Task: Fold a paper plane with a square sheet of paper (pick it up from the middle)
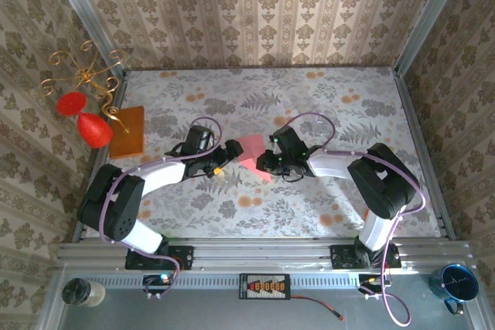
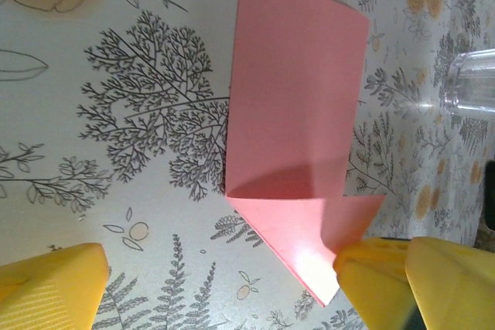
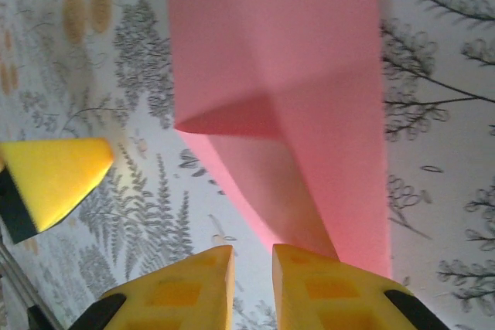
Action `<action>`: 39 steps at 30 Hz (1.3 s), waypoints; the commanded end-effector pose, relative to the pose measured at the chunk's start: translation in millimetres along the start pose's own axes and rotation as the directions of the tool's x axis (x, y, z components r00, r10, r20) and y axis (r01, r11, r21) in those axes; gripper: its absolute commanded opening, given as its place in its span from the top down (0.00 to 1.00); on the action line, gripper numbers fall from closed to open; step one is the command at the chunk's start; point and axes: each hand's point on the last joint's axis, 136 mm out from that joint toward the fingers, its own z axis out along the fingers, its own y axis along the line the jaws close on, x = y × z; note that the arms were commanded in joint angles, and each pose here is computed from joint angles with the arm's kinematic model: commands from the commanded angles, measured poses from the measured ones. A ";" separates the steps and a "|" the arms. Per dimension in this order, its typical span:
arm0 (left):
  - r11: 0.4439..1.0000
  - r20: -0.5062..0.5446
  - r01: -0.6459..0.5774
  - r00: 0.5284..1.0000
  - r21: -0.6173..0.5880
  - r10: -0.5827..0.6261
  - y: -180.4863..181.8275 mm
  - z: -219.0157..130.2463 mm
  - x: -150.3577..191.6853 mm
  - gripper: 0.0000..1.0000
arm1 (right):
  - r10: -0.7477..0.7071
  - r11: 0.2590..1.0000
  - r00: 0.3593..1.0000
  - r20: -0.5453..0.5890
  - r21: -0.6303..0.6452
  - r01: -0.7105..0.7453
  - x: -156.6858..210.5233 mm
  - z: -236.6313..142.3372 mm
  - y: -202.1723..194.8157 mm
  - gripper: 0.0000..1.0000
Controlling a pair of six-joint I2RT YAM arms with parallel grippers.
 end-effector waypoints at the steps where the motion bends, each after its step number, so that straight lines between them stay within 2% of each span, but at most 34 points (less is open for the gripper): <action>1: 0.999 -0.043 -0.016 0.999 0.047 0.018 -16.0 4.3 4.6 0.02 | 0.032 0.999 0.999 -0.032 0.031 -0.031 0.5 4.5 -8.1 0.79; 5: 0.998 -0.071 -0.003 0.997 0.069 0.008 -19.7 10.2 7.6 0.05 | 0.052 0.998 0.997 -0.053 0.042 -0.050 4.8 7.6 -15.2 0.79; 9: 0.997 -0.085 0.013 0.996 0.081 -0.006 -22.0 15.2 8.1 0.14 | 0.072 0.996 0.995 -0.065 0.057 -0.068 7.8 8.7 -22.6 0.79; 16: 0.996 -0.104 0.049 0.994 0.076 -0.041 -21.1 25.0 7.0 0.39 | 0.097 0.992 0.992 -0.079 0.085 -0.091 12.4 9.2 -35.1 0.80; 21: 0.996 -0.111 0.069 0.992 0.059 -0.062 -18.5 33.0 5.3 0.52 | 0.110 0.990 0.990 -0.085 0.092 -0.102 14.2 10.6 -39.2 0.80; 31: 0.996 -0.125 0.085 0.989 0.039 -0.080 -13.2 44.8 7.1 0.60 | 0.119 0.989 0.989 -0.090 0.098 -0.110 15.0 12.8 -43.3 0.80; 39: 0.993 -0.147 0.045 0.989 0.105 -0.029 -34.3 45.1 6.7 0.64 | 0.117 0.989 0.989 -0.093 0.099 -0.108 13.6 12.9 -46.8 0.80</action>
